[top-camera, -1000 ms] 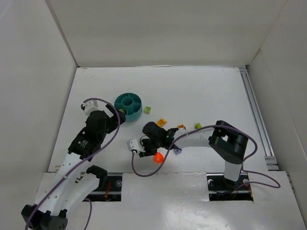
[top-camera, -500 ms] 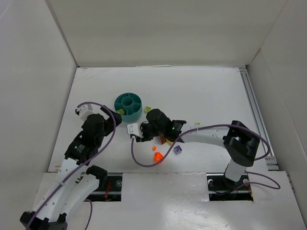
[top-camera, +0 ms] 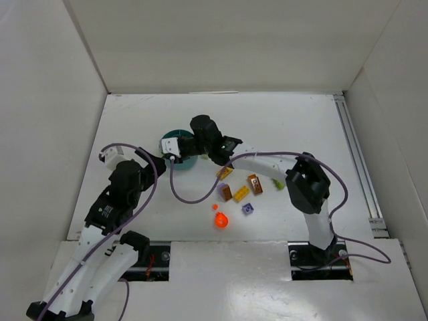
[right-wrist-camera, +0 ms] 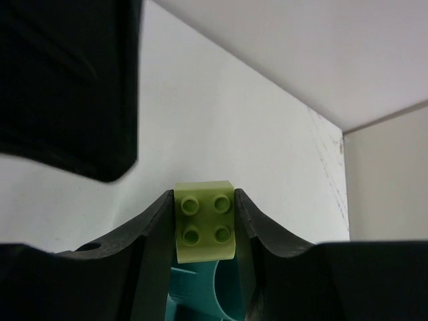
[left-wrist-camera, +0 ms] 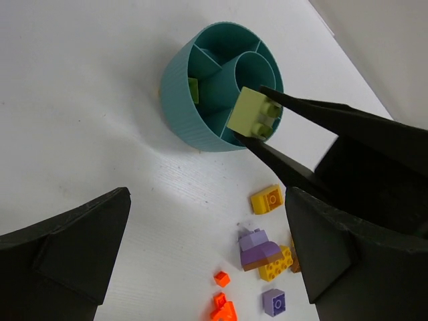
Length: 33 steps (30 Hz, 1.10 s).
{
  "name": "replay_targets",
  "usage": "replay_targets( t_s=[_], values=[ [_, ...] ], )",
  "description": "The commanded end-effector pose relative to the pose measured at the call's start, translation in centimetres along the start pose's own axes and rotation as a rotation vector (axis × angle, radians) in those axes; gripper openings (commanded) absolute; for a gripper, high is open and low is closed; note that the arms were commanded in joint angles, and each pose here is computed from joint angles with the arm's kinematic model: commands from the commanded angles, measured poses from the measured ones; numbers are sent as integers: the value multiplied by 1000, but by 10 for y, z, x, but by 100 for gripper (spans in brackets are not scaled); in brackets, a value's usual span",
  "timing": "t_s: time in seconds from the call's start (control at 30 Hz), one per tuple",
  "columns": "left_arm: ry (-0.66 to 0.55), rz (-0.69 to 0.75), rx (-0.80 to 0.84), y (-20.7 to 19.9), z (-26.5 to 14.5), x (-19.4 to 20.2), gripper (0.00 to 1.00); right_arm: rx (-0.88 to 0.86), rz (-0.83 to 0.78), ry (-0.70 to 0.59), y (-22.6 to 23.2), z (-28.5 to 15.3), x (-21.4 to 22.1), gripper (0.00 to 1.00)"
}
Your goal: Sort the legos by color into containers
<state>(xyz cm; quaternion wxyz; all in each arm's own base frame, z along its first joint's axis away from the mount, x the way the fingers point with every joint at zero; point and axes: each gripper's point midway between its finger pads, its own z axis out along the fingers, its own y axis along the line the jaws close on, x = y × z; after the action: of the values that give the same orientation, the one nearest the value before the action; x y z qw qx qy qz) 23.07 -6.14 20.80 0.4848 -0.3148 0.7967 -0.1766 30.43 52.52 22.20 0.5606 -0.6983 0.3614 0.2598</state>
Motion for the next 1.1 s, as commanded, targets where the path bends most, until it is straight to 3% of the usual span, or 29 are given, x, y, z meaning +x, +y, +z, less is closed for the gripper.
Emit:
replay_targets(
  t_s=[0.0,0.77,0.9,1.07],
  values=[
    [-50,-10,21,-11,-13,-21,100,-84,-68,-85,-8,7,-10,21],
    [-95,-32,-6,-6,-20,-32,100,-139,2,-58,-3,29,49,26],
    [-85,-25,-19,-3,-18,-30,100,-132,4,-52,-6,26,52,33],
    [-80,-21,-26,-1,-16,-27,100,-138,13,-59,-5,26,51,52]
  ],
)
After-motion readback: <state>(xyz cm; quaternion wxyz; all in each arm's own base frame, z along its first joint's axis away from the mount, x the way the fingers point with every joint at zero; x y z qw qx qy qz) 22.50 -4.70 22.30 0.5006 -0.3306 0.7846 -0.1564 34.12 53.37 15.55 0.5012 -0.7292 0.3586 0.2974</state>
